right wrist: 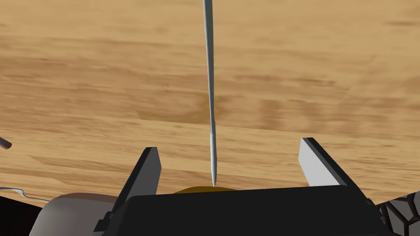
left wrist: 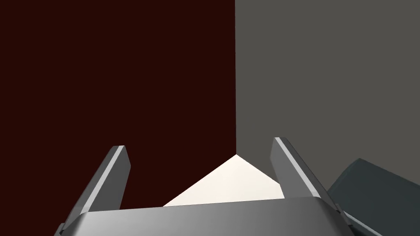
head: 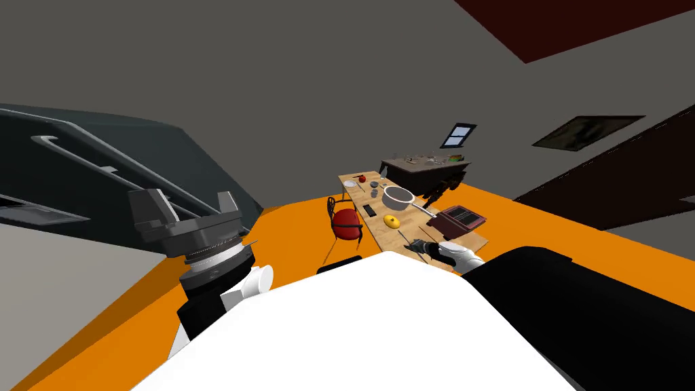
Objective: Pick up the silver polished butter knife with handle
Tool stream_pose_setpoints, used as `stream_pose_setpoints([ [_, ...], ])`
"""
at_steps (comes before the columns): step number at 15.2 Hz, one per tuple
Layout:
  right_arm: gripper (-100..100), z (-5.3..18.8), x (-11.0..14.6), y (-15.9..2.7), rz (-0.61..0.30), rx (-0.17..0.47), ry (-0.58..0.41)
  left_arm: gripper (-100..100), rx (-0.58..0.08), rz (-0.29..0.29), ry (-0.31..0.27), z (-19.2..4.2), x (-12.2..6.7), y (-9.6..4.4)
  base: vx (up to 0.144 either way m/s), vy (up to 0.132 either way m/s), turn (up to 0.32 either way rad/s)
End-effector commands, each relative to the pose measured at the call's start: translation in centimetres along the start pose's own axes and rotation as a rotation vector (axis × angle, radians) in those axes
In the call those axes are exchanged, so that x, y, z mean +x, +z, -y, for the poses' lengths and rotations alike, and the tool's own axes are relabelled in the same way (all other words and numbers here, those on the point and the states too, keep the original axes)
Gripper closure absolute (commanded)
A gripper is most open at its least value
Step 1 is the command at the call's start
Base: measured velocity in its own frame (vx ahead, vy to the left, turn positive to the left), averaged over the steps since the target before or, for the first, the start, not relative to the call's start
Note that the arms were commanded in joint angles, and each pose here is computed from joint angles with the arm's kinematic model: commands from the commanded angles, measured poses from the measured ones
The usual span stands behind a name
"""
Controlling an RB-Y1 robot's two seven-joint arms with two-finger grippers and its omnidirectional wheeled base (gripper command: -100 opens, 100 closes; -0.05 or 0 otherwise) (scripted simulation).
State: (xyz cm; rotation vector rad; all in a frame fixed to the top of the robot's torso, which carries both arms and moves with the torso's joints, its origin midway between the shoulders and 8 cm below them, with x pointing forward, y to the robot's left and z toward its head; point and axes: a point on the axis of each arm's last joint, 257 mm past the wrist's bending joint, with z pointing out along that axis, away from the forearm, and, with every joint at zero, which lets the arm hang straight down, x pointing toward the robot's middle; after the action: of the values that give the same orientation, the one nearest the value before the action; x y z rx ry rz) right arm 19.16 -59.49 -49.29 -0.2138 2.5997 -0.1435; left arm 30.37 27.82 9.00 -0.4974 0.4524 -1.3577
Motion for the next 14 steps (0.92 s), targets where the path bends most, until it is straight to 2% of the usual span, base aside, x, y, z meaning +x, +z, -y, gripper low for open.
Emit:
stream_pose_setpoints([
  [1,-100,0.5,2.0,-0.5,-0.009,0.032,0.058,0,0.0,0.0,0.0,0.0,0.0,0.0,-0.119,-0.029,0.405],
  [2,-100,0.5,2.0,-0.5,-0.009,0.032,0.058,0,0.0,0.0,0.0,0.0,0.0,0.0,-0.114,-0.026,0.337],
  [5,-100,1.2,4.9,-1.7,-0.024,0.081,0.142,0,0.0,0.0,0.0,0.0,0.0,0.0,-0.099,-0.017,0.349],
  [6,-100,1.2,4.9,-1.7,-0.024,0.081,0.142,0,0.0,0.0,0.0,0.0,0.0,0.0,-0.097,-0.011,0.351],
  [7,-100,1.5,6.4,-2.3,-0.033,0.107,0.184,0,0.0,0.0,0.0,0.0,0.0,0.0,-0.118,-0.018,0.413],
  [8,-100,1.5,6.4,-2.3,-0.033,0.107,0.184,0,0.0,0.0,0.0,0.0,0.0,0.0,-0.114,-0.029,0.327],
  [9,-100,1.8,8.0,-3.0,-0.043,0.134,0.225,0,0.0,0.0,0.0,0.0,0.0,0.0,-0.115,-0.017,0.444],
  [10,-100,1.8,8.0,-3.0,-0.043,0.134,0.225,0,0.0,0.0,0.0,0.0,0.0,0.0,-0.106,-0.011,0.353],
  [11,-100,2.1,9.6,-3.8,-0.055,0.162,0.267,0,0.0,0.0,0.0,0.0,0.0,0.0,-0.11,-0.008,0.378],
  [12,-100,2.1,9.6,-3.8,-0.055,0.162,0.267,0,0.0,0.0,0.0,0.0,0.0,0.0,-0.1,-0.007,0.329],
  [13,-100,2.4,11.2,-4.6,-0.067,0.191,0.308,0,0.0,0.0,0.0,0.0,0.0,0.0,-0.098,0.004,0.438],
  [14,-100,2.4,11.2,-4.6,-0.067,0.191,0.308,0,0.0,0.0,0.0,0.0,0.0,0.0,-0.095,0.003,0.369],
])
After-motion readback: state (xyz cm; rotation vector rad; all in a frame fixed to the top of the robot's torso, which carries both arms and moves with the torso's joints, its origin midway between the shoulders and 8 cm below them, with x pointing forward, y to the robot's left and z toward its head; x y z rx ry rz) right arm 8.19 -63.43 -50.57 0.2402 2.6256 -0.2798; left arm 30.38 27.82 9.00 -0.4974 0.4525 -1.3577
